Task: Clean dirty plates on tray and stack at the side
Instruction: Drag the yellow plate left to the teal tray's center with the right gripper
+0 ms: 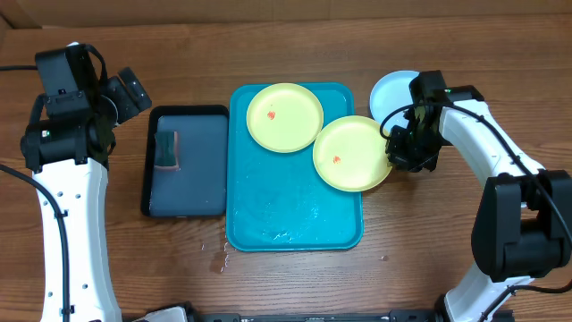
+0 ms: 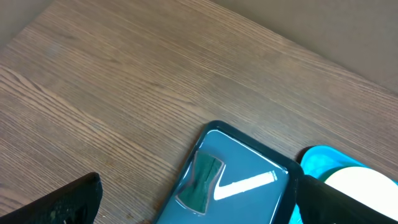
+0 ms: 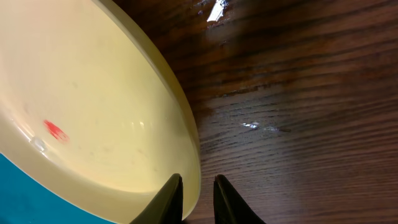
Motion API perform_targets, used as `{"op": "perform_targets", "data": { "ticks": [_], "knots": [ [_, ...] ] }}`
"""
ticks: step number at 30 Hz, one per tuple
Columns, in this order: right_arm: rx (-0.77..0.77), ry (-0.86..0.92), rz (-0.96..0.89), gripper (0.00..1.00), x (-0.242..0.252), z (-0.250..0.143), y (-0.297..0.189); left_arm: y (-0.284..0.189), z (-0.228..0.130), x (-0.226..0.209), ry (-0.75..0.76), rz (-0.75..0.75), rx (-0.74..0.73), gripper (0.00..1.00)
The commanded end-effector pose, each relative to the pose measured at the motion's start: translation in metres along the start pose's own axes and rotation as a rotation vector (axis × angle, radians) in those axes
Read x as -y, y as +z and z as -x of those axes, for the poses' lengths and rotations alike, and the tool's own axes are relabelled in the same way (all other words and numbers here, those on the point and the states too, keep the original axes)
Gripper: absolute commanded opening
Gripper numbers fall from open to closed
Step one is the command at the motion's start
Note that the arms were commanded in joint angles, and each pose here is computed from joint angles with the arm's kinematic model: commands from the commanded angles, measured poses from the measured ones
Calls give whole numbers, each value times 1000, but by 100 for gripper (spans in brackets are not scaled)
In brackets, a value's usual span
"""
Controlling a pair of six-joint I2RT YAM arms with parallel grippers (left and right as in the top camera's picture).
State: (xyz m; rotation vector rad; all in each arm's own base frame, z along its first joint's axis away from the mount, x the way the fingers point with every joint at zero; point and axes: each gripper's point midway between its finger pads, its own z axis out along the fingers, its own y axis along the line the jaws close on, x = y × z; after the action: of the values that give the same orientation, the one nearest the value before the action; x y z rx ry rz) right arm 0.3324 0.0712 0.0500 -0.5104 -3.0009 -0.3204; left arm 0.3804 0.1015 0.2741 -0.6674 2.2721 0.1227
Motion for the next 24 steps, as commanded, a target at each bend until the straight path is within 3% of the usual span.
{"op": "perform_targets", "data": {
  "ticks": [1,10,15,18,24],
  "knots": [
    [12,4,-4,20,1,1,-1,-3,6,2,-18,-13,15,100],
    [2,14,-8,19,9,-5,18,-3,6,2,-18,-13,15,100],
    [4,12,1,13,5,-3,13,-3,6,2,-18,-13,15,100],
    [0,13,1,4,3,-3,5,-3,6,2,-18,-13,15,100],
    [-43,6,17,4,-6,-12,-12,-3,6,2,-18,-13,15,100]
  ]
}}
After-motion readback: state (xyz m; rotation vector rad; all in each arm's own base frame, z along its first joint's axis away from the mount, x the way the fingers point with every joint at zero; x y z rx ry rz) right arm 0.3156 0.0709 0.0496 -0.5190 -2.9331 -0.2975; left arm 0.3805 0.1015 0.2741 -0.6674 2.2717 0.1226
